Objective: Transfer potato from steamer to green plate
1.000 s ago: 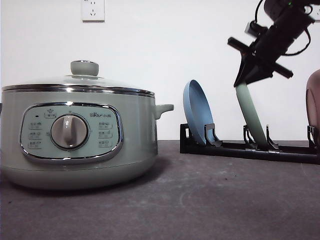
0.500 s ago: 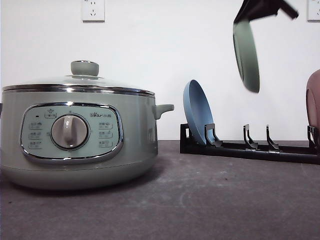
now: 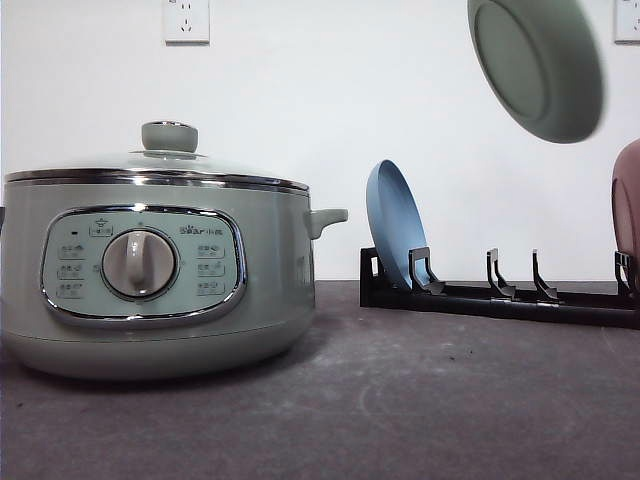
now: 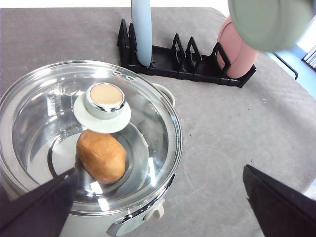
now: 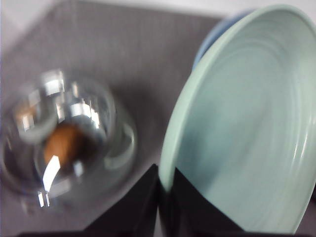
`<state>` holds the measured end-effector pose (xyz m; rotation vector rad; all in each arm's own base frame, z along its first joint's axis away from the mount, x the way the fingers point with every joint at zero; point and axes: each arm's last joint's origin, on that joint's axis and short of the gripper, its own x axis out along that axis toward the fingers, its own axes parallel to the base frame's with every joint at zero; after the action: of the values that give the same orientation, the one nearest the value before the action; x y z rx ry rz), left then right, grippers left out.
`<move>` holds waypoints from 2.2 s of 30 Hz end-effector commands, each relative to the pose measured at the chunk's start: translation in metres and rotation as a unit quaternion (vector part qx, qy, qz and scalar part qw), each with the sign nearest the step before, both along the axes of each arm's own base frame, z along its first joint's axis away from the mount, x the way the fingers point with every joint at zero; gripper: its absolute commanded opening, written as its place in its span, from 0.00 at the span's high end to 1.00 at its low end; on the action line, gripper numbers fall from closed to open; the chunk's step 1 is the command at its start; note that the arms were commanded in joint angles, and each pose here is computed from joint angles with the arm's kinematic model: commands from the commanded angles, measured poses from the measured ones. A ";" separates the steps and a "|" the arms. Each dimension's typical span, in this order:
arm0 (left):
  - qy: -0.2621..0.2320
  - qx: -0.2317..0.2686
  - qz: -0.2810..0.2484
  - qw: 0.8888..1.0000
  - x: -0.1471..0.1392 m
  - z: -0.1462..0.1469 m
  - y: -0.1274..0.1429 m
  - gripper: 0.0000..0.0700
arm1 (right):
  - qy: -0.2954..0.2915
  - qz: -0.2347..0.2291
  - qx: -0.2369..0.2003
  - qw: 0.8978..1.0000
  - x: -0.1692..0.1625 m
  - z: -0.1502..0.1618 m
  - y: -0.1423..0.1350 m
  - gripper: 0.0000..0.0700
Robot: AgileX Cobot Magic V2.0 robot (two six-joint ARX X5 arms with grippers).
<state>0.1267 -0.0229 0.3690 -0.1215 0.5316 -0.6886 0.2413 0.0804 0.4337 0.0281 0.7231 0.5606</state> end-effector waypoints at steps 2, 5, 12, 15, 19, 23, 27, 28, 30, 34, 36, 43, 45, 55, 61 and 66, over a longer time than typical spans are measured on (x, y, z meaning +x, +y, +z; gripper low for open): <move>-0.016 0.002 -0.004 1.000 0.000 0.006 0.000 0.03 | -0.009 0.040 -0.066 0.997 -0.014 0.001 0.013 0.99; -0.016 0.002 -0.004 1.000 0.000 0.006 0.000 0.03 | 0.013 0.054 -0.120 0.991 -0.028 -0.007 0.028 0.99; -0.015 0.002 -0.004 1.000 0.000 0.006 0.000 0.03 | 0.056 0.113 -0.210 0.969 -0.050 -0.050 0.069 0.99; -0.016 0.002 -0.004 1.000 0.000 0.006 0.000 0.03 | 0.072 0.130 -0.251 0.957 -0.061 -0.076 0.084 0.99; -0.016 0.002 -0.004 1.000 0.000 0.006 0.000 0.03 | 0.072 0.152 -0.291 0.942 -0.075 -0.105 0.101 0.99; -0.015 0.002 -0.004 1.000 0.000 0.006 0.000 0.03 | 0.072 0.172 -0.315 0.931 -0.089 -0.130 0.114 0.99; -0.016 0.002 -0.004 1.000 0.000 0.006 0.000 0.03 | 0.069 0.193 -0.328 0.922 -0.100 -0.151 0.122 0.99; -0.016 0.002 -0.004 1.000 0.000 0.006 0.000 0.03 | 0.069 0.198 -0.329 0.921 -0.102 -0.156 0.123 0.99; -0.016 0.002 -0.004 1.000 0.000 0.006 0.000 0.03 | 0.068 0.201 -0.335 0.918 -0.106 -0.165 0.126 0.99; -0.016 0.002 -0.004 1.000 0.000 0.006 0.000 0.03 | 0.062 0.206 -0.354 0.910 -0.112 -0.183 0.133 0.99; -0.016 0.002 -0.004 1.000 0.000 0.006 0.000 0.03 | 0.067 0.214 -0.362 0.905 -0.113 -0.192 0.138 0.99; -0.015 0.002 -0.004 1.000 0.000 0.006 0.000 0.03 | 0.069 0.217 -0.403 0.886 -0.112 -0.222 0.157 0.99; -0.015 0.002 -0.004 1.000 0.000 0.006 0.000 0.03 | 0.077 0.218 -0.410 0.882 -0.112 -0.230 0.161 0.99; -0.015 0.002 -0.004 1.000 0.000 0.006 0.000 0.03 | 0.122 0.241 -0.398 0.877 -0.112 -0.258 0.172 0.99; -0.015 0.002 -0.004 1.000 0.000 0.006 0.000 0.03 | 0.139 0.230 -0.393 0.880 -0.114 -0.266 0.169 0.54; -0.015 0.002 -0.004 1.000 0.000 0.006 0.000 0.03 | 0.137 0.225 -0.388 0.883 -0.113 -0.266 0.170 0.33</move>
<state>0.1267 -0.0229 0.3690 -0.1213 0.5319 -0.6887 0.1299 0.2459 0.1697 -0.8480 1.2057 0.6827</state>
